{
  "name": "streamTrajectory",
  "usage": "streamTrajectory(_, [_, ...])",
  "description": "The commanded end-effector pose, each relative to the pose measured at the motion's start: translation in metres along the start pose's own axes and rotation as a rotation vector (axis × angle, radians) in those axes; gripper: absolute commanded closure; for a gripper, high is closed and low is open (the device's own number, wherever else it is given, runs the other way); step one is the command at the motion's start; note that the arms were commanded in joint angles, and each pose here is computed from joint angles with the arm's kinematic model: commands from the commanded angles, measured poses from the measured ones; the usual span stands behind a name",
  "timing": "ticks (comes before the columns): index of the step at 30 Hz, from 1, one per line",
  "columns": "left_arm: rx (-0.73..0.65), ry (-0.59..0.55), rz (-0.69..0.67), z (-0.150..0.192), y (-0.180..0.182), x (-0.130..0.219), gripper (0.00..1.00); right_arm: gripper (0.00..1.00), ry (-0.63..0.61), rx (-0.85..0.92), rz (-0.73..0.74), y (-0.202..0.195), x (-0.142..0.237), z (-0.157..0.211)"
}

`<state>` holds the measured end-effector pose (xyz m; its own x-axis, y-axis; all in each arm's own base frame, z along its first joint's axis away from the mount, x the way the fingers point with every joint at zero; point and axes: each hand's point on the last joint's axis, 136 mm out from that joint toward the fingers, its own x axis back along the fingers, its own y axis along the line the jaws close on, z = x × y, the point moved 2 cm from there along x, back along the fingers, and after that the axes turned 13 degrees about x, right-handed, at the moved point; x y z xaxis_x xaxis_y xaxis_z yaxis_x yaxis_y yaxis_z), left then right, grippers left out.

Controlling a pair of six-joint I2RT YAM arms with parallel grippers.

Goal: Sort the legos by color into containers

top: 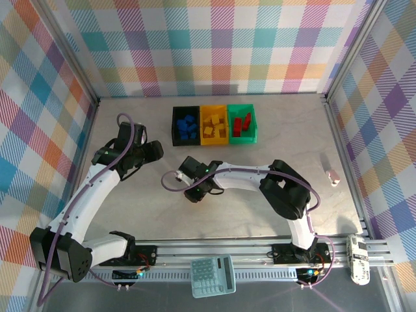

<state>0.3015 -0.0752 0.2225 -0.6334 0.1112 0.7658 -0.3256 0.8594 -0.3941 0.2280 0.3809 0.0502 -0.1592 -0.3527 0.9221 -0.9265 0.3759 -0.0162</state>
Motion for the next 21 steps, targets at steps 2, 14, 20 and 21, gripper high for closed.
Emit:
streamTrajectory(2, [0.001,-0.024,0.049,-0.011,-0.009,0.018,0.35,0.68,-0.048,-0.086,0.024,-0.024,0.033,0.001])
streamTrajectory(14, [0.031,-0.016,0.123,-0.013,-0.022,0.021,0.35,0.70,-0.187,-0.264,0.137,-0.107,0.137,0.003])
streamTrajectory(20, [0.062,-0.008,0.155,-0.002,-0.027,0.020,0.36,0.71,-0.271,-0.324,0.200,-0.154,0.184,0.001])
streamTrajectory(21, [0.058,-0.007,0.152,0.000,-0.028,0.020,0.36,0.71,-0.276,-0.330,0.210,-0.161,0.189,0.000])
